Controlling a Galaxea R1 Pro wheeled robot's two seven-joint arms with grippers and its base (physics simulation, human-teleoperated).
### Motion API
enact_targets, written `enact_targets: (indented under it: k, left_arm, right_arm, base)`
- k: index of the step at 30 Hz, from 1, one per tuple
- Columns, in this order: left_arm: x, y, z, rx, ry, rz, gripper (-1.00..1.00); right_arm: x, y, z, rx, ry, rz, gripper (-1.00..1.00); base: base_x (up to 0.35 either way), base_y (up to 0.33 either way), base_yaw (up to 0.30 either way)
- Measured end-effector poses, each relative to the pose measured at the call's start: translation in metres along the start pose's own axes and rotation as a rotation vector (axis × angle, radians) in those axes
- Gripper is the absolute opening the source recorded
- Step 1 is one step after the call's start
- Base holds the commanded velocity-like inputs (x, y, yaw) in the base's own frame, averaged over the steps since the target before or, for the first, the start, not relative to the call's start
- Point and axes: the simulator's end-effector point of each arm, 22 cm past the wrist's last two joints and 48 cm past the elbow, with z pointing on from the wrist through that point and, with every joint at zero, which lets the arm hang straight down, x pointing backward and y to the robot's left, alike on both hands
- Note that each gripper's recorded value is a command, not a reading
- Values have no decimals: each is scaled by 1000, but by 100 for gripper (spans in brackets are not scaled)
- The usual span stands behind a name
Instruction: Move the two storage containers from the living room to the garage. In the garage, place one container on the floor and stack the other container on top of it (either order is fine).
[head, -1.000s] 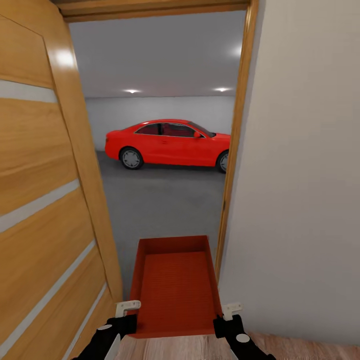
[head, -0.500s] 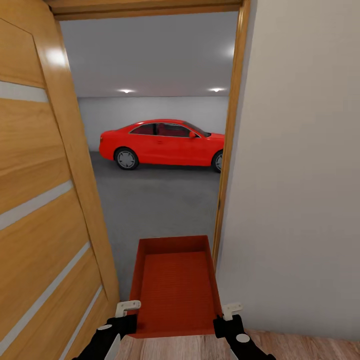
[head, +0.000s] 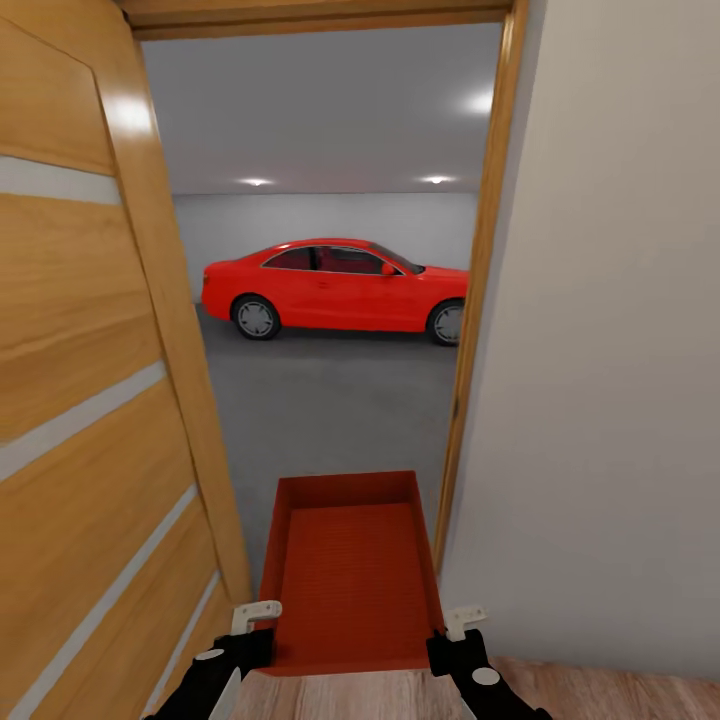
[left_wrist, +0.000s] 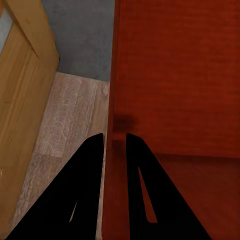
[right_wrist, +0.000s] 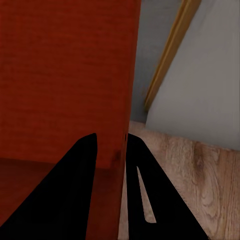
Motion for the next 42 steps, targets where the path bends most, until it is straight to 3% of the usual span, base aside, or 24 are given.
enact_targets:
  k: [24, 42]
  left_arm:
    - [0, 0, 0, 0, -1, 0, -100]
    - [0, 0, 0, 0, 0, 1, -100]
  right_arm:
    - [0, 0, 0, 0, -1, 0, -100]
    - [0, 0, 0, 0, 0, 0, -100]
  base:
    - [25, 98, 0]
    - [2, 5, -12]
